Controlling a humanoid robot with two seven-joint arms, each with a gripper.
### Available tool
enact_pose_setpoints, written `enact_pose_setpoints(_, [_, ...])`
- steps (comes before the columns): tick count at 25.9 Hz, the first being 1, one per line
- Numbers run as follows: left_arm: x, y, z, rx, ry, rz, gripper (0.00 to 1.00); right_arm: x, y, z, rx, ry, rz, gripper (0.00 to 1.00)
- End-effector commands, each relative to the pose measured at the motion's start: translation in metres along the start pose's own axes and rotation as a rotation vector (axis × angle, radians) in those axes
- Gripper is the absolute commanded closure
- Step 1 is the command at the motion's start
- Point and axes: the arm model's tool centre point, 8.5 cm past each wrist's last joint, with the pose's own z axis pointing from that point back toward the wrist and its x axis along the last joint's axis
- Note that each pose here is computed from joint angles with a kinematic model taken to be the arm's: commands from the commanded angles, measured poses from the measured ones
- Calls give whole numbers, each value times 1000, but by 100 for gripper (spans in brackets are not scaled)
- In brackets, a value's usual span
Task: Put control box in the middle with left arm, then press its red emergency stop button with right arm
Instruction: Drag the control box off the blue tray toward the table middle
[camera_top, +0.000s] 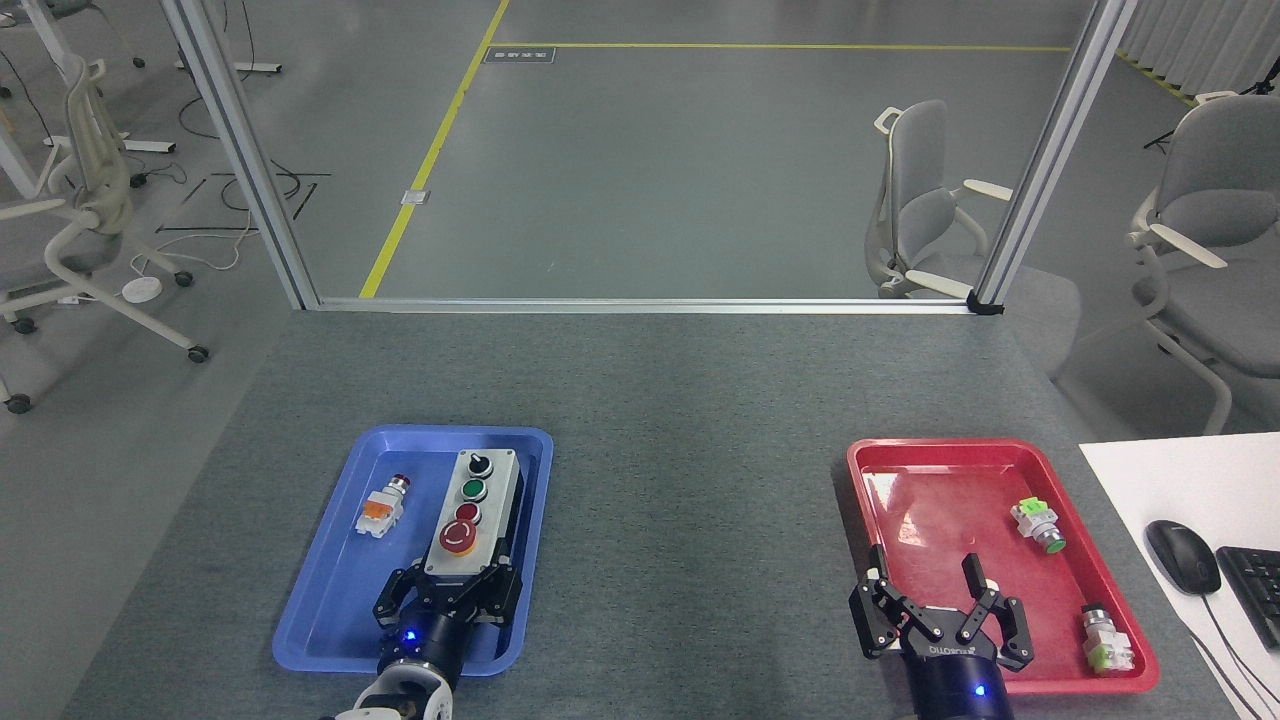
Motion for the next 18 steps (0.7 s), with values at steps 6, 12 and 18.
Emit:
enact_pose_setpoints(6, [-3,83,-1,246,-97,147,100,-1,-3,3,-4,-6,2,1])
enact_pose_setpoints(12, [72,75,-2,226,-243,177,100,-7,-4,4,-4,-6,24,1])
enact_pose_setpoints(18, [155,45,-8,117,-351,140,100,-6,-6,2,-12,-9,27,1])
